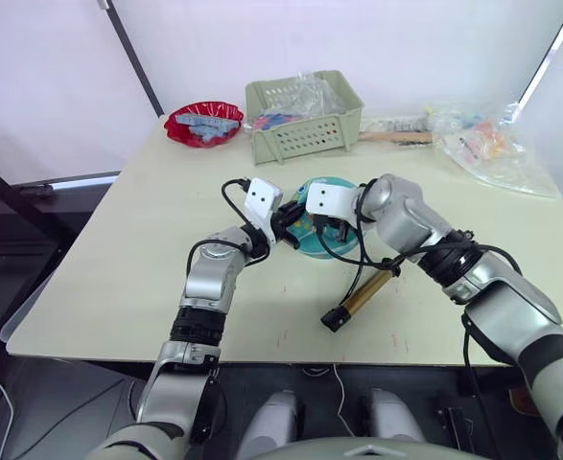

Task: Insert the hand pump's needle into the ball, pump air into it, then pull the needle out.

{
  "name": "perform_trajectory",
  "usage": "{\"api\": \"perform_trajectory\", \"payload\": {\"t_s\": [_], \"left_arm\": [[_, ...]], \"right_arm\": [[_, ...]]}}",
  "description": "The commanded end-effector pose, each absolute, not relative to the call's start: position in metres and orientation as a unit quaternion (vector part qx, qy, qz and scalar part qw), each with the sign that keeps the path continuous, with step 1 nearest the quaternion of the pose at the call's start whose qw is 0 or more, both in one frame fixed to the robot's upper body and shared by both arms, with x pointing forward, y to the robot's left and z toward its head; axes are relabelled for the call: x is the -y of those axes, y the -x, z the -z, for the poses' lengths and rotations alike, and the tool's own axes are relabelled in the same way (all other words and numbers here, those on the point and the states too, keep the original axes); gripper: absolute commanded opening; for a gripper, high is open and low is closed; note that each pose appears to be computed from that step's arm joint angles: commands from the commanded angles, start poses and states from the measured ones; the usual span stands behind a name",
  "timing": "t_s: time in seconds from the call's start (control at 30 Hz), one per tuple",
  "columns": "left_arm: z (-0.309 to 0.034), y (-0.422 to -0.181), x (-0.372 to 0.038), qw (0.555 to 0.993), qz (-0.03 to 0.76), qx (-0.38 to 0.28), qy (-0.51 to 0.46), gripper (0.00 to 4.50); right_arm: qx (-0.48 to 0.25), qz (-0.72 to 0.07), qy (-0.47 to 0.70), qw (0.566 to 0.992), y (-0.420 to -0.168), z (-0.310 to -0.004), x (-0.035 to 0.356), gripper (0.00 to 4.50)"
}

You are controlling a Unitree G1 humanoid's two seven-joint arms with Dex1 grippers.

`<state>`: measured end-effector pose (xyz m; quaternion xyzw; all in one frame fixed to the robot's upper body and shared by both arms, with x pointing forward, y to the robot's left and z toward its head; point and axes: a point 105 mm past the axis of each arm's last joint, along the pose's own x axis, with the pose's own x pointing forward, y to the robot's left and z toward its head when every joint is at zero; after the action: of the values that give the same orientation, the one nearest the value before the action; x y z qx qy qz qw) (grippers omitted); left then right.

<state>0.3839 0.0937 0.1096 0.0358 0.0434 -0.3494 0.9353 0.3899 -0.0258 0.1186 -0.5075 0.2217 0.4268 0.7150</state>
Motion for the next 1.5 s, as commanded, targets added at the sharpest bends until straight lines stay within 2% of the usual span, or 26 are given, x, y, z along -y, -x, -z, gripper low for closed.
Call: {"api": "perform_trajectory", "payload": {"t_s": [0.03,0.9,1.07,1.27,1.5], "left_arm": [[-0.067,-0.368,-0.076,0.914,0.386,-0.124,-0.023,0.00],[-0.067,-0.368,-0.080,0.917,0.378,-0.125,-0.021,0.00],[-0.066,-0.369,-0.081,0.917,0.377,-0.127,-0.021,0.00],[-0.065,-0.368,-0.082,0.917,0.377,-0.129,-0.021,0.00],[-0.064,-0.367,-0.080,0.915,0.382,-0.130,-0.023,0.00]], "right_arm": [[-0.312,-0.408,0.519,0.683,-0.386,-0.068,0.055,0.35],[-0.369,-0.398,0.538,0.644,-0.381,-0.011,0.072,0.35],[-0.337,-0.400,0.491,0.697,-0.387,-0.022,0.057,0.35],[-0.316,-0.418,0.482,0.703,-0.384,-0.036,0.056,0.35],[-0.296,-0.412,0.451,0.734,-0.372,-0.059,0.057,0.35]]}}
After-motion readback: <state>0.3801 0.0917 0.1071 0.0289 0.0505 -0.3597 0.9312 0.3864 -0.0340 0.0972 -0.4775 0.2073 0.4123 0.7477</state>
